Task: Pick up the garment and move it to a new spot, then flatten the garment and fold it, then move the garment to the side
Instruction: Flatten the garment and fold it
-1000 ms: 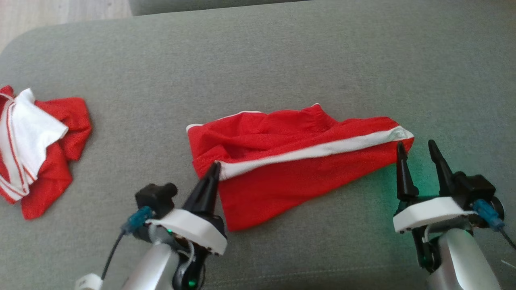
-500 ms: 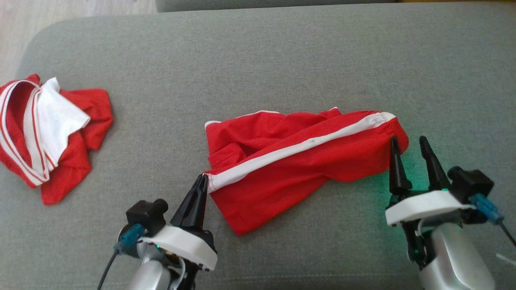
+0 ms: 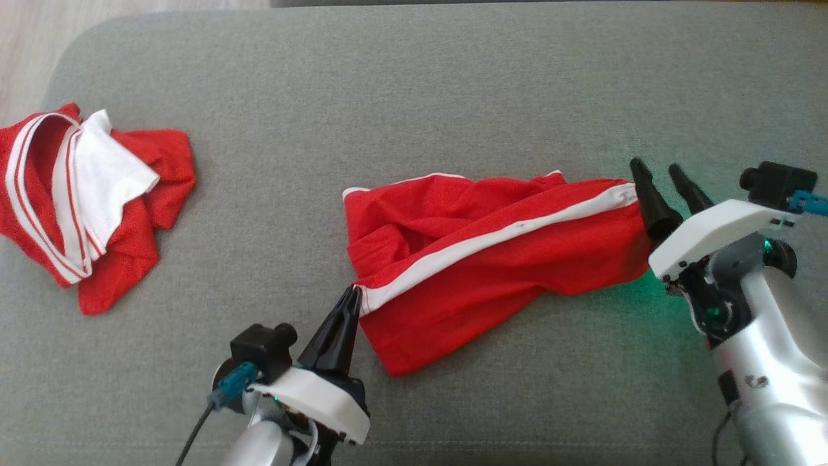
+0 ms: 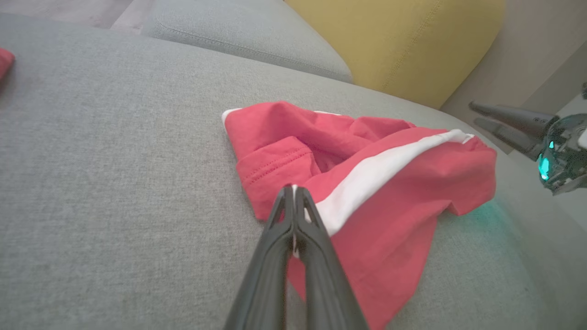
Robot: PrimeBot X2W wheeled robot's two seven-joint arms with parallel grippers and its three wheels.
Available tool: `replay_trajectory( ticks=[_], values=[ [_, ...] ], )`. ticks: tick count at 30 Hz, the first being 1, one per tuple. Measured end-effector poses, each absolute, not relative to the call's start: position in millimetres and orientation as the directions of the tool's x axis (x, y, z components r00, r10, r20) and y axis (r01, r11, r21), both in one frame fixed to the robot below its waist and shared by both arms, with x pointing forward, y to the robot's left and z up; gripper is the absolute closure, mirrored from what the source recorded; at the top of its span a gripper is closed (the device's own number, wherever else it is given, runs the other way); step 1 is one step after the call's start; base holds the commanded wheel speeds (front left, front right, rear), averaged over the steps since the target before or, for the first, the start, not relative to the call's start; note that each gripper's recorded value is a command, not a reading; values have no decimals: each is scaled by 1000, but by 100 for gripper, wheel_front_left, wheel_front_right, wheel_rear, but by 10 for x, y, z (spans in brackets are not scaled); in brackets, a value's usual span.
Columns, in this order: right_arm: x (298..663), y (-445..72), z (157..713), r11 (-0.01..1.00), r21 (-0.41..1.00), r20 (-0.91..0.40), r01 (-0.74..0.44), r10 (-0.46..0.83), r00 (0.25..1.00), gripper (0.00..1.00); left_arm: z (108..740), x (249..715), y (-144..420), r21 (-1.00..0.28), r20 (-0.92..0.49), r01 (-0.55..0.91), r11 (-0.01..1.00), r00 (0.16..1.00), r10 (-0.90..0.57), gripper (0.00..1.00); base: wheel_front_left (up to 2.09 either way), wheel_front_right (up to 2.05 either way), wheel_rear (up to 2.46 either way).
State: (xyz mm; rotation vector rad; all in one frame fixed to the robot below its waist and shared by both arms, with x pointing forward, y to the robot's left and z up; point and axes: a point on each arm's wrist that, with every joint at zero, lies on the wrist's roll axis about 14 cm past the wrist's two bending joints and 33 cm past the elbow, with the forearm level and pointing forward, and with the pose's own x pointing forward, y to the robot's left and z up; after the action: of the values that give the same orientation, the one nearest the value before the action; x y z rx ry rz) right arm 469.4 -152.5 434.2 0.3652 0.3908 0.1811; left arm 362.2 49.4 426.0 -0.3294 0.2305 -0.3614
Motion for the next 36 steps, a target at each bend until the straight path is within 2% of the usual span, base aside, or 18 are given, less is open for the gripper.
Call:
replay_trajectory(
  ticks=[5, 12, 15, 17, 18, 21, 22, 23, 29, 36],
  values=[
    [4617, -1497, 4128, 901, 424, -468, -89, 302, 831, 0, 4278, 3658, 522, -357, -156, 298, 885, 915, -371, 100, 0, 0, 0],
    [4567, -1495, 4032, 888, 454, -521, -79, 336, 785, 0, 4255, 3652, 541, -358, -163, 291, 888, 916, -366, 100, 0, 0, 0],
    [4554, -1444, 4026, 878, 472, -522, -85, 355, 775, 10, 4248, 3654, 546, -358, -165, 288, 888, 917, -364, 100, 0, 0, 0],
    [4550, -1422, 4034, 873, 479, -519, -90, 364, 774, 32, 4247, 3656, 546, -358, -165, 288, 888, 917, -364, 100, 0, 0, 0],
    [4548, -1414, 4042, 872, 481, -516, -93, 368, 774, 53, 4247, 3658, 547, -358, -165, 288, 888, 917, -364, 100, 0, 0, 0],
    [4549, -1407, 4075, 868, 486, -506, -101, 374, 777, 81, 4249, 3661, 540, -358, -164, 290, 887, 916, -366, 100, 0, 0, 0],
    [4548, -1411, 4080, 870, 483, -505, -105, 374, 778, 96, 4249, 3661, 537, -358, -164, 291, 887, 916, -367, 100, 0, 0, 0],
    [4544, -1417, 4078, 872, 478, -505, -108, 373, 779, 100, 4250, 3661, 535, -358, -164, 292, 887, 915, -367, 100, 0, 0, 0],
    [4531, -1425, 4091, 875, 469, -502, -117, 373, 780, 100, 4258, 3658, 546, -356, -162, 290, 888, 917, -365, 100, 0, 0, 0],
    [4602, -1417, 4416, 873, 457, -372, -169, 360, 855, 100, 4503, 3785, 661, -330, -86, 284, 900, 940, -329, 100, 0, 0, 0]
  ],
)
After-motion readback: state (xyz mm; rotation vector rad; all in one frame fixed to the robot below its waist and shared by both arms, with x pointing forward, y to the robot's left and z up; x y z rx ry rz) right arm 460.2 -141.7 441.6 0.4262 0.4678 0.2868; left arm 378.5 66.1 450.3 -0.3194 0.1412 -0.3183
